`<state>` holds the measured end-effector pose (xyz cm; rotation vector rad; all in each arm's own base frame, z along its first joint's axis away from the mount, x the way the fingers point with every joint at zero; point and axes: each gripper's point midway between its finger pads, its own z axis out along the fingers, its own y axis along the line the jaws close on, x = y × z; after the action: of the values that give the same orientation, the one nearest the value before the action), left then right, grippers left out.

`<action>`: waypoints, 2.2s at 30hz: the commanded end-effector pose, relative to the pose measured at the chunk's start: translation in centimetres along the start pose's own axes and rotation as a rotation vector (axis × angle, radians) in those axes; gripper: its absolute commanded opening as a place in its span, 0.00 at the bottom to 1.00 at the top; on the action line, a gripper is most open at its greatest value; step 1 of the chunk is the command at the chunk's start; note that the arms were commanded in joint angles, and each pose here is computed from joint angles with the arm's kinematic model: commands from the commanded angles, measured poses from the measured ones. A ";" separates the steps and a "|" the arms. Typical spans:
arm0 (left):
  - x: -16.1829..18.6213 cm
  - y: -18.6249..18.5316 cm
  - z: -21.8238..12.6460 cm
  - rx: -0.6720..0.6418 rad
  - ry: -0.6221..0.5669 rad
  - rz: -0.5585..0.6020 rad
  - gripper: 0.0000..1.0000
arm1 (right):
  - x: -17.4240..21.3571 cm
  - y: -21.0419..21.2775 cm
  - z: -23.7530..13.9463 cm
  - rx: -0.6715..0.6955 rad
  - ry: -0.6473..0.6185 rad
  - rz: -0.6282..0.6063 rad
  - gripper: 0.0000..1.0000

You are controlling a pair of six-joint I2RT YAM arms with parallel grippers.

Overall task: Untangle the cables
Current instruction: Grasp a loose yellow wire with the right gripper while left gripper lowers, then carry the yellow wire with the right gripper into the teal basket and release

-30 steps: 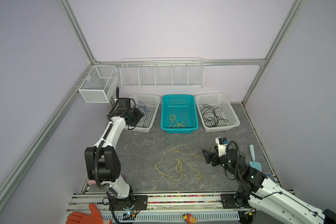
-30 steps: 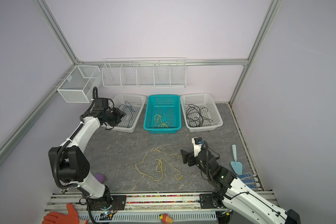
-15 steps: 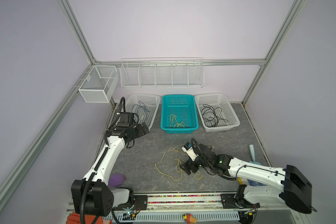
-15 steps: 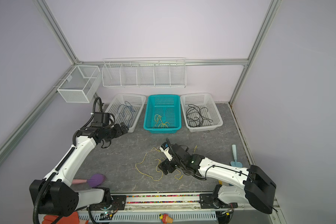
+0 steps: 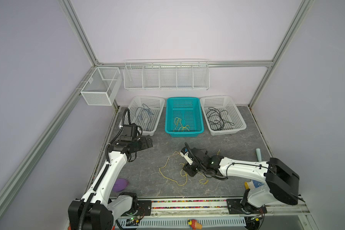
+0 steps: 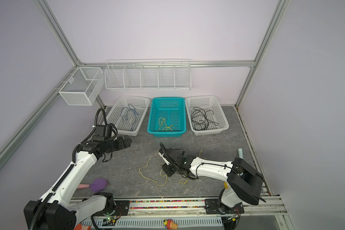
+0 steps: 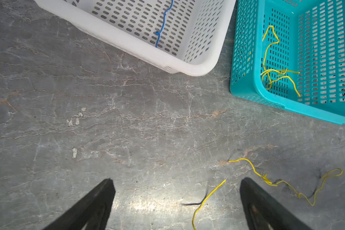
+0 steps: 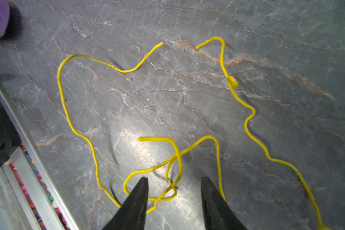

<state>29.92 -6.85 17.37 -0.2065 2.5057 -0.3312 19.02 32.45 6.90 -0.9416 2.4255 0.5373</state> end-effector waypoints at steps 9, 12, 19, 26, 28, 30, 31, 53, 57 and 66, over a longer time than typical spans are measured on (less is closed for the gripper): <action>0.6 0.1 -0.2 -0.023 0.018 0.050 0.99 | 0.1 -0.5 1.5 0.040 0.044 0.039 0.22; 0.6 0.2 -0.2 -0.028 0.013 0.051 0.99 | -0.1 -0.7 0.9 0.057 0.034 0.038 0.14; 0.7 0.2 0.0 -0.032 0.023 0.052 0.99 | -3.3 -0.2 -4.1 0.063 -0.070 0.020 0.07; 0.9 0.3 0.2 -0.037 0.037 0.053 0.99 | -6.2 1.9 -9.5 -0.033 -0.167 -0.002 0.07; 0.8 0.5 0.2 -0.047 0.037 0.055 0.99 | -7.6 2.4 -11.3 -0.048 -0.208 -0.014 0.07; 0.8 0.8 0.2 -0.068 0.035 0.056 0.99 | -9.1 2.6 -13.0 -0.049 -0.254 -0.032 0.06; 0.8 1.0 0.1 -0.077 0.034 0.057 0.99 | -9.8 2.5 -13.9 -0.042 -0.274 -0.039 0.06; 3.0 -2.2 1.6 0.046 0.127 -0.049 0.99 | -24.4 -18.6 -10.8 0.234 -0.346 0.373 0.07; 4.6 -3.9 1.6 0.064 0.134 -0.031 0.99 | -24.9 -20.2 -7.5 0.251 -0.294 0.376 0.07; 8.9 -7.4 2.6 0.117 0.180 -0.003 0.99 | -24.7 -20.4 -5.8 0.240 -0.242 0.377 0.23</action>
<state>24.80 -15.66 12.40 -0.0885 2.6841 -0.4956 48.12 28.03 19.71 -0.2846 2.4093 0.4161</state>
